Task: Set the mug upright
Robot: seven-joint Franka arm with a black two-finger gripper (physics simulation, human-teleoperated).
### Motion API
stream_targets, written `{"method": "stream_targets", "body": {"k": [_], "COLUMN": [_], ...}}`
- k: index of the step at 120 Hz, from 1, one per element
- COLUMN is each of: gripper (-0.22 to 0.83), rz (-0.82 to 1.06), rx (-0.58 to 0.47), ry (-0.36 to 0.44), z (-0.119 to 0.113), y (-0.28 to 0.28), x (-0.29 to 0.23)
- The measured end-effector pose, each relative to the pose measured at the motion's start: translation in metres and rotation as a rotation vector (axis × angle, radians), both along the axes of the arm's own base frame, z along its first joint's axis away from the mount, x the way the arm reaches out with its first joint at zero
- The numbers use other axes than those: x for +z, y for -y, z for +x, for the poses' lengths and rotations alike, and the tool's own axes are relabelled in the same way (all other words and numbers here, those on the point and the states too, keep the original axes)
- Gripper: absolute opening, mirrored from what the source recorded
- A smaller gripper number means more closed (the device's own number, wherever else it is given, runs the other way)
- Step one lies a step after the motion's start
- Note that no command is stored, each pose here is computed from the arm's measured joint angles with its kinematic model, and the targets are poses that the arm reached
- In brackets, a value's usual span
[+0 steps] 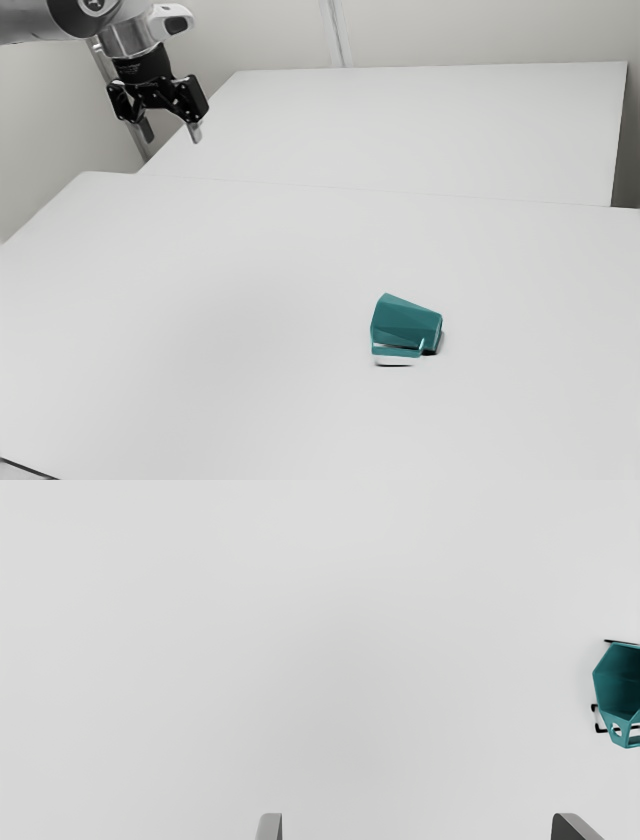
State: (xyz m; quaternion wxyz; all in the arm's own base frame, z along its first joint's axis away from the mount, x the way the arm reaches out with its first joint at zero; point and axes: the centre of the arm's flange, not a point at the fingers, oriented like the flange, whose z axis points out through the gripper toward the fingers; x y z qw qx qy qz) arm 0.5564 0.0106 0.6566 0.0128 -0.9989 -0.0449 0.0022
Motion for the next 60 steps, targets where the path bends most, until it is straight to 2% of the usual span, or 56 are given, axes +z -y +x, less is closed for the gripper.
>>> {"method": "stream_targets", "body": {"k": [26, 60], "gripper": [0.60, 0.60], "rz": [-0.029, -0.296], "rx": [-0.014, -0.030], "ry": [0.000, 0.001], "z": [-0.001, 0.011], "y": [0.008, 0.017], "x": [0.000, -0.044]}}
